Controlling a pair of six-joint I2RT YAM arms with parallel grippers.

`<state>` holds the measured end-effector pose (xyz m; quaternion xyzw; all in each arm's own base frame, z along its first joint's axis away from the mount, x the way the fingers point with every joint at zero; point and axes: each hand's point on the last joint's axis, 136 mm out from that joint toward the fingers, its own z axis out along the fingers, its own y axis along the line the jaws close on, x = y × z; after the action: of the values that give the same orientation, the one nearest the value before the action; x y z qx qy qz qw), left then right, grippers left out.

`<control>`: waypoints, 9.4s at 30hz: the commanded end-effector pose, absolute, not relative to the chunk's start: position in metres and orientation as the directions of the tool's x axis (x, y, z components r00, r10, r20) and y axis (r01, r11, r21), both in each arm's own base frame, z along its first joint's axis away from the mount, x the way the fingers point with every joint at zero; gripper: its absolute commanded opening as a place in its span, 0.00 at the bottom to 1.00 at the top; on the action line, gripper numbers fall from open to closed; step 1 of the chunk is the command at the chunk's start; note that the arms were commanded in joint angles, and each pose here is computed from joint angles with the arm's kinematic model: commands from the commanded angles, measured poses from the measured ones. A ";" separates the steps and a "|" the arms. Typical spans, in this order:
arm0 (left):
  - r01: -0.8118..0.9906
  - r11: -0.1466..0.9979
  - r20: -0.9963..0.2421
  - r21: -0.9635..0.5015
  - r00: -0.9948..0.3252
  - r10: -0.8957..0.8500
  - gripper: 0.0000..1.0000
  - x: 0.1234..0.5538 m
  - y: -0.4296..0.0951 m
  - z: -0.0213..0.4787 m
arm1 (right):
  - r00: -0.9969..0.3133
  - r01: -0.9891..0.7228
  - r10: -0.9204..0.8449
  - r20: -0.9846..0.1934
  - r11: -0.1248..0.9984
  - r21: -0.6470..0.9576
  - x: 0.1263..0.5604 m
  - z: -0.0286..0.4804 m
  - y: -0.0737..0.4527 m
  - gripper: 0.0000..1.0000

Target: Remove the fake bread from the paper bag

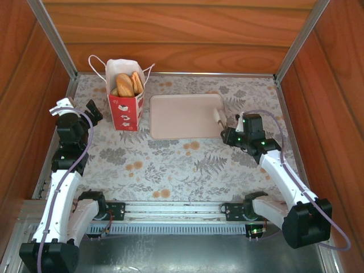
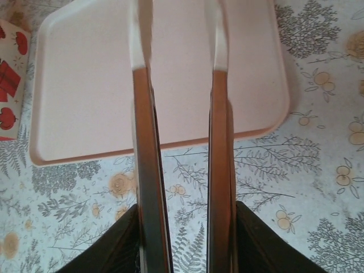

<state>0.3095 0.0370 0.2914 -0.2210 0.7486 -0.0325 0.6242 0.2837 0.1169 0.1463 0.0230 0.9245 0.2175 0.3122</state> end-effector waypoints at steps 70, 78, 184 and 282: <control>-0.121 0.959 -0.687 -0.255 -0.675 -0.268 0.65 0.481 -0.029 0.262 | -0.769 -0.134 0.251 -0.587 0.835 0.533 0.308 0.197 0.141 0.27; -0.123 0.969 -0.686 -0.213 -0.687 -0.239 0.57 0.492 -0.034 0.257 | -0.753 -0.112 0.268 -0.601 0.848 0.518 0.313 0.197 0.136 0.24; 0.048 0.909 -0.841 0.414 -0.360 0.403 0.00 0.446 -0.088 0.312 | -0.910 -0.409 -0.243 -0.336 0.388 0.826 0.266 0.251 0.396 0.41; 0.004 0.921 -0.854 0.391 -0.372 0.364 0.00 0.452 -0.088 0.316 | -0.823 -0.560 -0.262 -0.505 0.529 0.638 0.217 0.312 0.329 0.00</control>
<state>0.4459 -0.0873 0.2886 0.1385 0.8276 0.1636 0.5189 0.2275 0.3373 0.3015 -0.2188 0.8643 0.4245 0.1581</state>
